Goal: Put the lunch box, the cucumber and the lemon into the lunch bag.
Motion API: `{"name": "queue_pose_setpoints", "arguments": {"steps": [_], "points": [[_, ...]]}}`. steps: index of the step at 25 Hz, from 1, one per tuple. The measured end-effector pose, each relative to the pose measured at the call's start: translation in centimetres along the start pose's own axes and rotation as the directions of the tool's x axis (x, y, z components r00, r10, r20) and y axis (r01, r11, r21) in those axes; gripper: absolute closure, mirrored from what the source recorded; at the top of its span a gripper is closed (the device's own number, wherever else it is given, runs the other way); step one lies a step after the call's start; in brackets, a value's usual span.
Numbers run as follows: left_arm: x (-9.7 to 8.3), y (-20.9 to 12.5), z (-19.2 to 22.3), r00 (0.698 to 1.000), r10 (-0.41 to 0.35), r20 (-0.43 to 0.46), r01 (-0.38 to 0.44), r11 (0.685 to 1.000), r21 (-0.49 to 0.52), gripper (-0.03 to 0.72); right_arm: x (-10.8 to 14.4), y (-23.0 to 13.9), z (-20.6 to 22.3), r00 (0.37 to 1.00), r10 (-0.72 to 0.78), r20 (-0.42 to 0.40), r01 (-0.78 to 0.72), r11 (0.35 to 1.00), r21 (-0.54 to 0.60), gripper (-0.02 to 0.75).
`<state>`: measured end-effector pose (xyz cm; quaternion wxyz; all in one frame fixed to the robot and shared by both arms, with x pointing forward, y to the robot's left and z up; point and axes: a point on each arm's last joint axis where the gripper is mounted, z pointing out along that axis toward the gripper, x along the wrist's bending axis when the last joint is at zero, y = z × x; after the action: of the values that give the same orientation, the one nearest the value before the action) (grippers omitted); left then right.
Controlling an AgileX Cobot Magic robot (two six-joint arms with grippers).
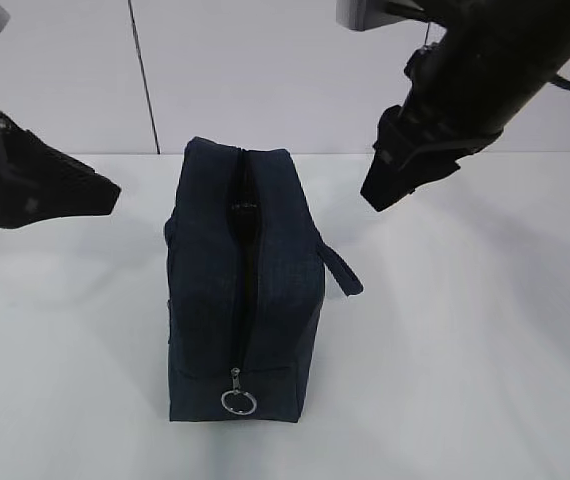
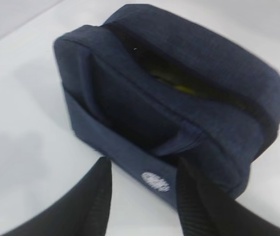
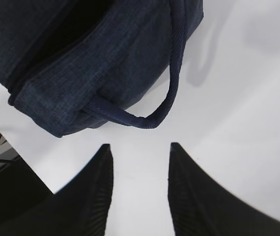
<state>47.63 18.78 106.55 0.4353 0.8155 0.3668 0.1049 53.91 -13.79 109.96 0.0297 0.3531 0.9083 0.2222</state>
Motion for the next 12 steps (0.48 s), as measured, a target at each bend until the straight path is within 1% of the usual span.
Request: {"name": "queue_pose_setpoints", "arguments": {"steps": [2,4,7,9,10,12], "points": [[-0.1,0.0,-0.6,0.998,0.052,-0.023,-0.052,0.999,0.008,0.37,0.0,-0.2,-0.7,1.0,0.003,0.025,-0.003,1.0,-0.001,0.444],[0.0,0.0,-1.2,0.991,0.119,-0.061,-0.118,0.993,0.02,0.37,0.2,-0.3,-1.2,0.999,0.004,0.034,-0.003,1.0,-0.012,0.444],[0.0,0.1,-2.0,0.973,0.201,-0.114,-0.198,0.98,0.032,0.37,0.4,-0.4,-1.9,0.999,0.006,0.039,-0.005,1.0,-0.027,0.444],[0.3,0.2,-2.4,0.956,0.246,-0.161,-0.244,0.969,0.035,0.37,0.6,-0.4,-2.4,0.999,0.013,0.042,-0.011,0.999,-0.038,0.444],[0.5,0.3,-2.5,0.946,0.264,-0.186,-0.263,0.964,0.034,0.37,0.6,-0.4,-2.6,0.999,0.015,0.044,-0.013,0.999,-0.042,0.444],[0.8,0.7,-2.6,0.935,0.265,-0.235,-0.27,0.963,0.007,0.371,0.7,-0.5,-2.7,0.999,0.028,0.044,-0.026,0.999,-0.045,0.444]]}}
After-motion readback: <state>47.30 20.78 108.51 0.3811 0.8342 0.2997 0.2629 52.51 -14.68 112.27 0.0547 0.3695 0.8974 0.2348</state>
